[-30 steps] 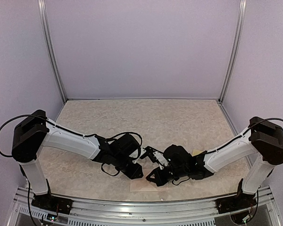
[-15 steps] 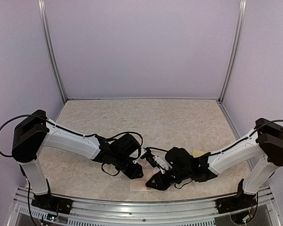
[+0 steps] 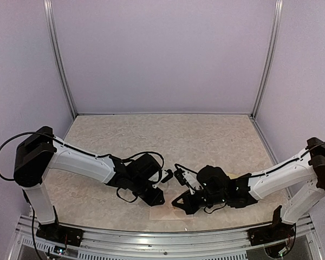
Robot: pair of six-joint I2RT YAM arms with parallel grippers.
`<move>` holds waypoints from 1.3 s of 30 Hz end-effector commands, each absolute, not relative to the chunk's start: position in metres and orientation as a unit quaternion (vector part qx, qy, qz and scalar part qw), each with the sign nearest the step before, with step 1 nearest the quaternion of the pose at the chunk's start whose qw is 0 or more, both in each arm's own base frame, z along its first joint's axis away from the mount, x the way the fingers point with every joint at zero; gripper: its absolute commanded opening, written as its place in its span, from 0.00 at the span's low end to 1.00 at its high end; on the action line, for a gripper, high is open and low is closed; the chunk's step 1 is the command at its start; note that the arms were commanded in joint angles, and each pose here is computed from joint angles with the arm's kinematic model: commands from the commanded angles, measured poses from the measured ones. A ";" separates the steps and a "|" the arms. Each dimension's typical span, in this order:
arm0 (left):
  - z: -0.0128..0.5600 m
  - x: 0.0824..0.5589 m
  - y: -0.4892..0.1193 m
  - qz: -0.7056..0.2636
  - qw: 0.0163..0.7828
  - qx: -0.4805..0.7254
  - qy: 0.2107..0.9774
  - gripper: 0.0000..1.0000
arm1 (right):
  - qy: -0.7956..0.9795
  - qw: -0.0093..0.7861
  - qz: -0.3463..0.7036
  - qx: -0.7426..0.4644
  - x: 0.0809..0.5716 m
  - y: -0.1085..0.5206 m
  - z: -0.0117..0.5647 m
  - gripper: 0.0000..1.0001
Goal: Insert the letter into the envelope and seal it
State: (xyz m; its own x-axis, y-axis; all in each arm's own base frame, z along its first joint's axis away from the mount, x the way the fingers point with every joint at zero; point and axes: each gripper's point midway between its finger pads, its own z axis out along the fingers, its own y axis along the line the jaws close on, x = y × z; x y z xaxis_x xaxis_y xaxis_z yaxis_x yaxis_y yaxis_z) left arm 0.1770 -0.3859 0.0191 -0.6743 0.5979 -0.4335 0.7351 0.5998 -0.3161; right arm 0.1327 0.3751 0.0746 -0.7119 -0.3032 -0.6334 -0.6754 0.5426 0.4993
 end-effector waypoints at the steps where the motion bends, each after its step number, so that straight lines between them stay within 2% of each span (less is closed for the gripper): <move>1: 0.012 0.179 -0.382 -0.233 0.133 0.377 0.887 0.17 | 0.850 0.270 0.353 -0.283 0.140 0.367 0.070 0.00; 26: 0.012 0.180 -0.382 -0.255 0.118 0.365 0.888 0.17 | 0.838 0.290 0.333 -0.322 0.150 0.384 0.060 0.00; 39: 0.013 0.181 -0.382 -0.254 0.119 0.366 0.887 0.16 | 0.845 0.270 0.311 -0.341 0.148 0.387 0.037 0.00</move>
State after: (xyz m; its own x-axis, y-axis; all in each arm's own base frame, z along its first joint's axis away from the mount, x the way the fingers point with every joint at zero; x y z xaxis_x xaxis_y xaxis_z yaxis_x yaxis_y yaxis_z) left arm 0.1811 -0.3837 0.0197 -0.6972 0.5835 -0.4164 0.7159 0.5975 -0.3614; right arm 0.1514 0.3805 0.0412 -0.6356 -0.3822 -0.6708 -0.7271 0.5883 0.3538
